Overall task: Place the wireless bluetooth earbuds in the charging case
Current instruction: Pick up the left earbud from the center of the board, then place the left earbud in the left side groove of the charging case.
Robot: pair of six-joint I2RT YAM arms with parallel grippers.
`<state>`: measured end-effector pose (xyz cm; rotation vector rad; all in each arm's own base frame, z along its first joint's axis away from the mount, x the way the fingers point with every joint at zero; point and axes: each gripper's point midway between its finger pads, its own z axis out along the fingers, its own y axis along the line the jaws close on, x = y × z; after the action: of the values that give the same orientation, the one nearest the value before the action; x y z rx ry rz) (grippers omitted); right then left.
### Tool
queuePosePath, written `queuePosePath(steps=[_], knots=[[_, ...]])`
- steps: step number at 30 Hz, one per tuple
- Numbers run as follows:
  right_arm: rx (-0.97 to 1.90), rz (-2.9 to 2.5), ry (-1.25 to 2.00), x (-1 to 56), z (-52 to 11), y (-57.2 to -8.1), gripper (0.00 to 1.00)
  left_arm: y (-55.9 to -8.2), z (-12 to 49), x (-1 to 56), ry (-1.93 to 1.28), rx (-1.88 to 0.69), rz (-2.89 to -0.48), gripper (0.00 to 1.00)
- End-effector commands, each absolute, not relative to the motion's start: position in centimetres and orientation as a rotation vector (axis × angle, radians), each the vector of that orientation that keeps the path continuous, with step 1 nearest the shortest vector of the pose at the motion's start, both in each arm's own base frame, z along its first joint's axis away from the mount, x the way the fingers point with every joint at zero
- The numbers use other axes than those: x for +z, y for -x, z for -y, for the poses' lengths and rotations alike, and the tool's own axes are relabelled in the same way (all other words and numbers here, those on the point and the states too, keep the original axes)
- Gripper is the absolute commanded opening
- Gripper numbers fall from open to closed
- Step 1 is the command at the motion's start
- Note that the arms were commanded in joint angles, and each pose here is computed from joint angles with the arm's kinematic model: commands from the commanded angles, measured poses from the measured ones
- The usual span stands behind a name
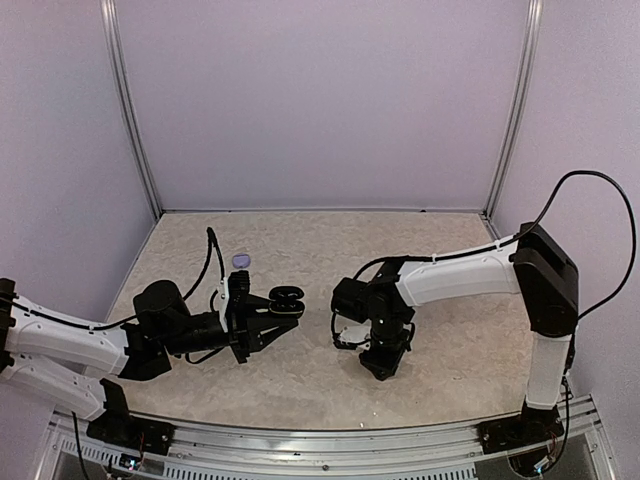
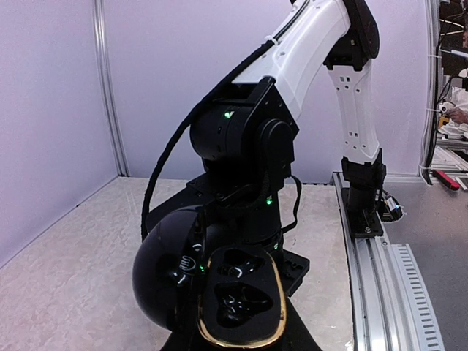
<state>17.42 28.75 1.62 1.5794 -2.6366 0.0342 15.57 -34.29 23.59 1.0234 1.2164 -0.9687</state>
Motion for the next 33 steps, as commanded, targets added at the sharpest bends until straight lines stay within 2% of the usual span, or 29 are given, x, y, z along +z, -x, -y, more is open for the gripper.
queuePosePath(steps=[1, 10, 22, 27, 33], knots=[[0.045, 2.595, -1.634, 1.5, -29.2, -17.3, 0.35, -15.7, 34.1, 24.5, -1.005, -0.972, -1.183, 0.0], [0.03, 2.605, -1.654, 2.0, -29.6, -17.5, 0.23, -15.7, 34.2, 24.6, -1.005, -0.974, -1.182, 0.0], [-0.082, 2.81, -1.791, 7.3, -32.4, -20.1, 0.17, -16.1, 33.6, 25.1, -0.964, -0.998, -1.179, 0.0], [-0.152, 2.996, -1.901, 12.3, -33.5, -22.1, 0.16, -16.4, 33.1, 25.4, -0.94, -1.012, -1.171, 0.0], [-0.483, 3.15, -2.128, 20.4, -35.5, -22.5, 0.16, -16.9, 32.5, 26.2, -0.9, -1.056, -1.158, 0.0]])
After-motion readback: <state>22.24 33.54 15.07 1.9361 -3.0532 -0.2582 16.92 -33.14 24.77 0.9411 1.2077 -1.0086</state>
